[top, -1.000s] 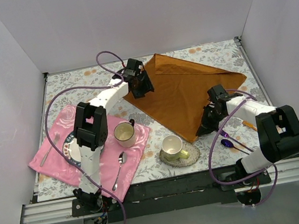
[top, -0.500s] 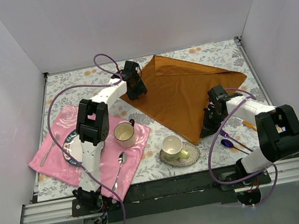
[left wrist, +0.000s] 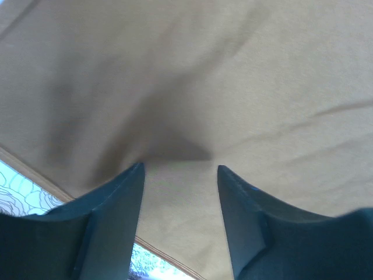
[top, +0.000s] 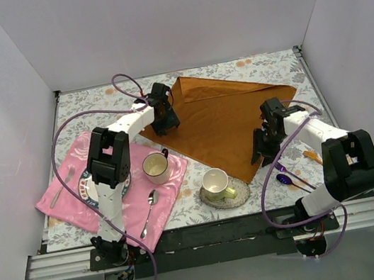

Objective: Fold the napkin, place the utensils inside, and roll it up
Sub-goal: Flatten the napkin out

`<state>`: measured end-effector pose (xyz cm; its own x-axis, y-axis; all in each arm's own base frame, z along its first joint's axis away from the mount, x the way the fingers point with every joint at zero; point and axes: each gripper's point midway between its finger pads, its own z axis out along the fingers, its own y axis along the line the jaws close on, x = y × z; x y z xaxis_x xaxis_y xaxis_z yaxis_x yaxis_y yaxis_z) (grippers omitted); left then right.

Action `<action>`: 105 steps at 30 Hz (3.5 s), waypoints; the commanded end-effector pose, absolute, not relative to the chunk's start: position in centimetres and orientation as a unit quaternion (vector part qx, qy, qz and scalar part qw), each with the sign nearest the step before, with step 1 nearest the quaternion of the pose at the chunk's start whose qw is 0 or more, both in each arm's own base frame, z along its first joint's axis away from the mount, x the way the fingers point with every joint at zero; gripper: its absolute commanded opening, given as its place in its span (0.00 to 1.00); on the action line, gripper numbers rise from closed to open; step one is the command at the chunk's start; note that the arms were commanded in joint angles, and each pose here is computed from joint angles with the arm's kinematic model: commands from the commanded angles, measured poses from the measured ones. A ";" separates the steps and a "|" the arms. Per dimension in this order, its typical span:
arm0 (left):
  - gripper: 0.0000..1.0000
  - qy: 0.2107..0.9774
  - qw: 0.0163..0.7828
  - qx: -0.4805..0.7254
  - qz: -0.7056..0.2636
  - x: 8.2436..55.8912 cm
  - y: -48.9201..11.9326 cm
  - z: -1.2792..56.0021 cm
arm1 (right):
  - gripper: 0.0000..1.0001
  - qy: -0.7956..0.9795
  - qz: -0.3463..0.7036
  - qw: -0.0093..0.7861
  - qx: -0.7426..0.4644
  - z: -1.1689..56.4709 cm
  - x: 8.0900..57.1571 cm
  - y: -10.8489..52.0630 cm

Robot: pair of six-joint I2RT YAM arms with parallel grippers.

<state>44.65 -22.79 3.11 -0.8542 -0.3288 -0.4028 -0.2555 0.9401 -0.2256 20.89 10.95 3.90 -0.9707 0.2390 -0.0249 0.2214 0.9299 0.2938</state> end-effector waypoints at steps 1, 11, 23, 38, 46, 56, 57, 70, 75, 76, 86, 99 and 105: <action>0.55 0.951 0.258 -0.121 -0.122 45.3 -23.3 8.1 | 0.57 0.973 0.156 0.145 0.084 9.4 27.4 11.3; 0.58 0.940 0.230 -0.116 -0.225 46.4 -27.8 9.0 | 0.65 0.941 0.162 0.270 0.122 12.5 46.3 13.4; 0.54 0.948 0.190 -0.138 -0.215 43.9 -27.2 5.5 | 0.46 0.880 0.383 0.274 0.057 10.9 55.3 23.1; 0.53 0.957 0.159 -0.149 -0.194 43.1 -26.8 3.3 | 0.30 0.888 0.379 0.252 0.069 3.6 56.7 24.2; 0.54 0.963 0.146 -0.153 -0.167 42.9 -26.1 2.0 | 0.31 0.872 0.381 0.289 0.103 3.6 59.5 22.8; 0.54 0.967 0.139 -0.149 -0.152 42.5 -25.6 1.4 | 0.32 0.840 0.382 0.339 0.186 3.1 65.1 18.2; 0.54 0.968 0.139 -0.149 -0.150 42.5 -25.5 1.4 | 0.32 0.827 0.385 0.364 0.189 4.5 66.6 17.2; 0.56 0.955 0.170 -0.160 -0.182 44.2 -26.6 5.5 | 0.46 0.735 0.408 0.518 0.159 16.8 71.6 13.3; 0.63 0.928 0.190 -0.170 -0.272 46.6 -30.0 7.3 | 0.46 0.794 0.400 0.431 0.154 14.7 65.9 14.5; 0.64 0.920 0.204 -0.169 -0.288 48.0 -30.7 8.6 | 0.46 0.794 0.401 0.434 0.141 16.7 64.6 14.8; 0.52 0.849 0.265 -0.220 -0.402 55.4 -35.1 9.3 | 0.37 0.870 0.370 0.300 0.129 13.1 50.9 15.8; 0.16 0.771 0.278 -0.244 -0.518 57.4 -37.5 10.0 | 0.04 0.913 0.366 0.167 0.075 7.4 37.6 17.3; 0.17 0.756 0.285 -0.245 -0.536 57.0 -38.1 9.0 | 0.03 0.921 0.354 0.142 0.076 5.3 35.5 16.9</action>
<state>56.14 -36.91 4.83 -0.7264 -0.6673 -0.1645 -0.1567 0.3939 -0.9057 36.27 17.17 4.82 -0.9458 0.2699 -0.1808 0.0806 0.7341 0.6743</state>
